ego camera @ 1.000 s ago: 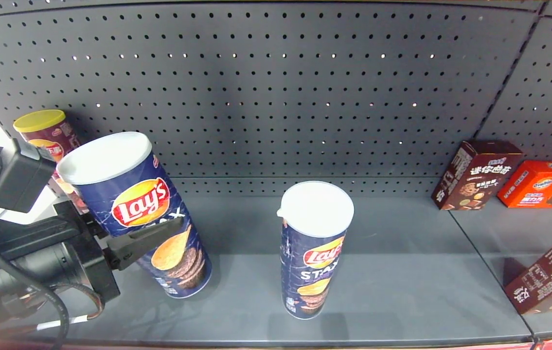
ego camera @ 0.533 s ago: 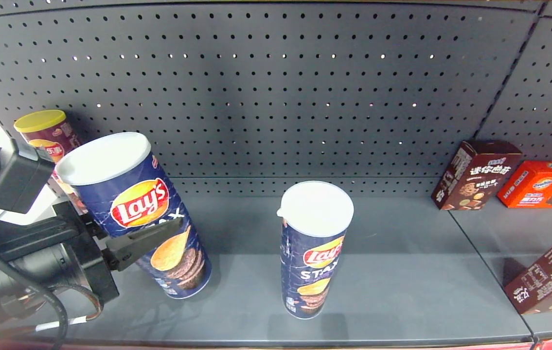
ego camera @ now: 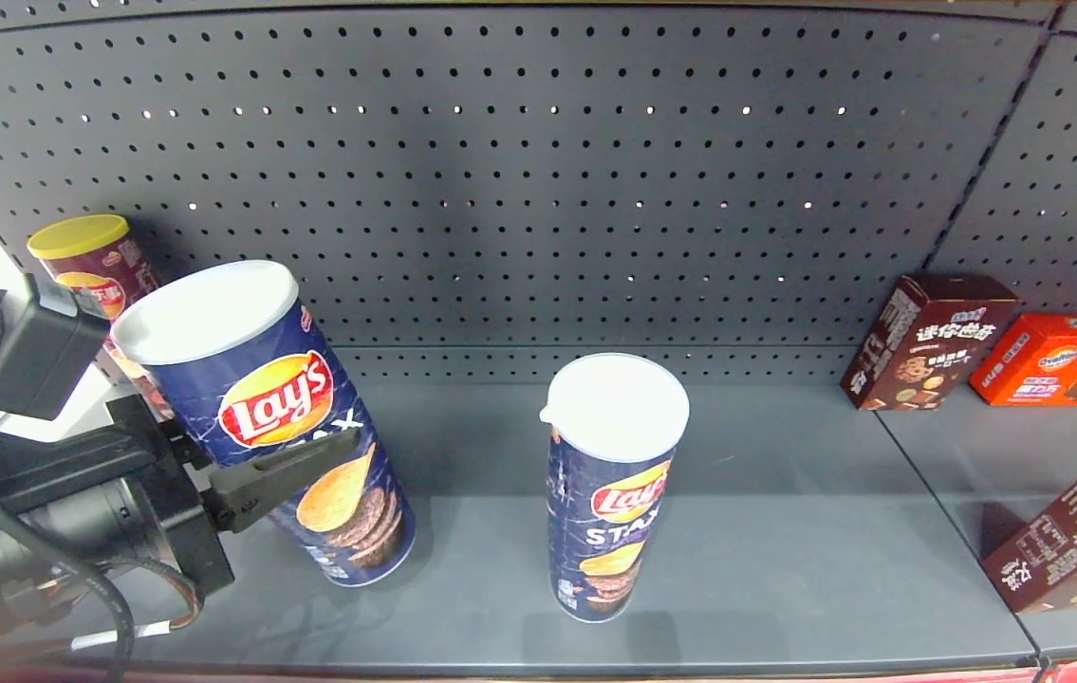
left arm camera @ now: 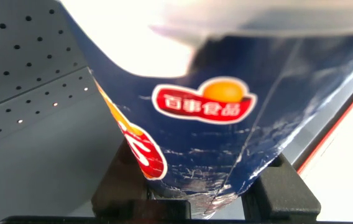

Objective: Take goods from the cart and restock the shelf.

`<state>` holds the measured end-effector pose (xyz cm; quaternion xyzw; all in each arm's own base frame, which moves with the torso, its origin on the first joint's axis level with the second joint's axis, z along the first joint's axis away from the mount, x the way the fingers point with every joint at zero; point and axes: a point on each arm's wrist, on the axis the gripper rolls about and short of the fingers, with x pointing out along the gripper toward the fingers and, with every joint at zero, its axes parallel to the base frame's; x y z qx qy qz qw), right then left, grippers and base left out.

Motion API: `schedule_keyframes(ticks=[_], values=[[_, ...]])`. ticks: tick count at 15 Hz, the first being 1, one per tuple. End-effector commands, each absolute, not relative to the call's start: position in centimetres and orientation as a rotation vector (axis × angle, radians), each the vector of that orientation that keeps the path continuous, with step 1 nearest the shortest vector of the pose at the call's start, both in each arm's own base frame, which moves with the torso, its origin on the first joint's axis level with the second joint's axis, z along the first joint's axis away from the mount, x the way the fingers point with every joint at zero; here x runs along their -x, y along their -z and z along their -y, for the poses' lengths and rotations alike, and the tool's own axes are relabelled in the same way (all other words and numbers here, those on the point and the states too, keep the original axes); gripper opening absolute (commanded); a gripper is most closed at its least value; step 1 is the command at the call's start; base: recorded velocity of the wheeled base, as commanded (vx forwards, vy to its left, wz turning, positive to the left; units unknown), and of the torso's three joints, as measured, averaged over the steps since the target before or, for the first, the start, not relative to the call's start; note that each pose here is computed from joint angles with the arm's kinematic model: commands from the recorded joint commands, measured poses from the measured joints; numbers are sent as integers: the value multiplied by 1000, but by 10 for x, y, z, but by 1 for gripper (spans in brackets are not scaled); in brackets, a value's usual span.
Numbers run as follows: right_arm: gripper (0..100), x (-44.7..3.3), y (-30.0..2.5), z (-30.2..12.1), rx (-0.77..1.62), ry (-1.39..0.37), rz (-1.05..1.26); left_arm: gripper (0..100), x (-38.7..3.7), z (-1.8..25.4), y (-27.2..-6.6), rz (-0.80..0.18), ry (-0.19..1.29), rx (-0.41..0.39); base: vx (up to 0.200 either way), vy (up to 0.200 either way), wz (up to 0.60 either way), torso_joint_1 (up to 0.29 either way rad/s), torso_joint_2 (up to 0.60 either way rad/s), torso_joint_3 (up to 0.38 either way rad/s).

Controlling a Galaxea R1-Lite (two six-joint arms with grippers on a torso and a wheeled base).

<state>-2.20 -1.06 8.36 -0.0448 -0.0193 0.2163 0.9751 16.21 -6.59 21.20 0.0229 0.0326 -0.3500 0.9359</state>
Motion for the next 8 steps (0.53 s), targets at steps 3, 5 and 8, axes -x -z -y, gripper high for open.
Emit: schedule_keyframes(ticks=[3,5,8], values=[[100,22,-84,11,12,-407,48,0,-162,66,-212,-64,715,-50,0,0,0,0,0,0],[100,23,-83,9,13,-506,50,0,-162,66,-213,-62,718,-51,0,0,0,0,0,0],[100,22,-79,8,39,-528,44,0,-161,69,-213,-61,735,-52,0,0,0,0,0,0]])
